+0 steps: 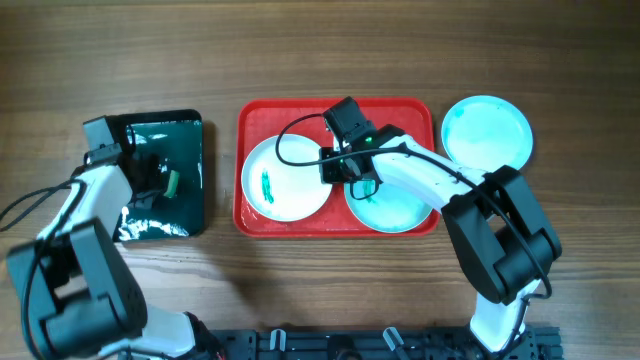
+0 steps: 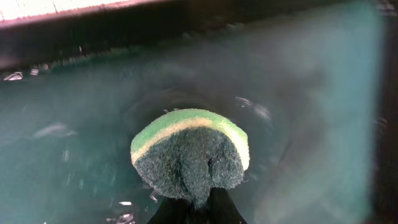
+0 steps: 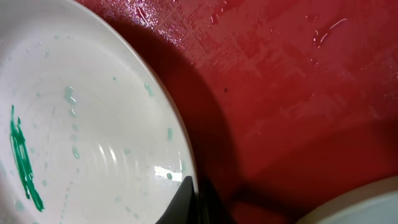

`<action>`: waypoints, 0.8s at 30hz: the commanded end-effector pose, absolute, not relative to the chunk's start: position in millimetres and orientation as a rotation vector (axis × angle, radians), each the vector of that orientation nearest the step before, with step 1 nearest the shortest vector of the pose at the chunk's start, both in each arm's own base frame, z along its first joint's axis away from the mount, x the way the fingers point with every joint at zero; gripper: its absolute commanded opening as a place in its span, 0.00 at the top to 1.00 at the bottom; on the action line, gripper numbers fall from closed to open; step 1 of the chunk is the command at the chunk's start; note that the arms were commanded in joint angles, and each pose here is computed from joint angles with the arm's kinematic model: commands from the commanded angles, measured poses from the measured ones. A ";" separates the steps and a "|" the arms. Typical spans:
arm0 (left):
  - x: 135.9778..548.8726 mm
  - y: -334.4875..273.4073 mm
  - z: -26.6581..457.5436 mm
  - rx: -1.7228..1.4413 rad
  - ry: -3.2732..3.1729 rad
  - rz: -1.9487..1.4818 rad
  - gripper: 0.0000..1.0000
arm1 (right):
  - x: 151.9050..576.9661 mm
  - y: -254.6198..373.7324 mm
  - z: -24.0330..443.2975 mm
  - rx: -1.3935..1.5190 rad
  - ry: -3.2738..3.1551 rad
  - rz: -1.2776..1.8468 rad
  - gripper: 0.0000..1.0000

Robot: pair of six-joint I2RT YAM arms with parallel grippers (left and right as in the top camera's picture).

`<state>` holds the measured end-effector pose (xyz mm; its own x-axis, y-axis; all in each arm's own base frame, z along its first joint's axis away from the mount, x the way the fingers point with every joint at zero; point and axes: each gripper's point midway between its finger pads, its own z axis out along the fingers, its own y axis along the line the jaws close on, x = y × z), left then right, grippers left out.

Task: Clean dirty plates on tray and stack at the side
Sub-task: 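Rinse the sponge in the basin with the left gripper, then scrub the white plate with the sponge while the right gripper holds it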

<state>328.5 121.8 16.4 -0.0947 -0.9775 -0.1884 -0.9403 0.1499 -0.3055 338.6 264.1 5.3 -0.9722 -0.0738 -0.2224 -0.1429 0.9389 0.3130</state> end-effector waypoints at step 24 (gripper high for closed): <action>320.0 -83.2 125.3 -0.556 2.529 -0.802 0.96 | 331.1 273.2 12.0 -0.245 2.878 0.571 0.96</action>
<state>326.7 -31.6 146.0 -0.6997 -0.6461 -0.3049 -0.3606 0.6878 -0.6300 336.6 267.8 6.2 -0.9710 -0.0939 -0.2200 -0.1647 0.9293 0.3305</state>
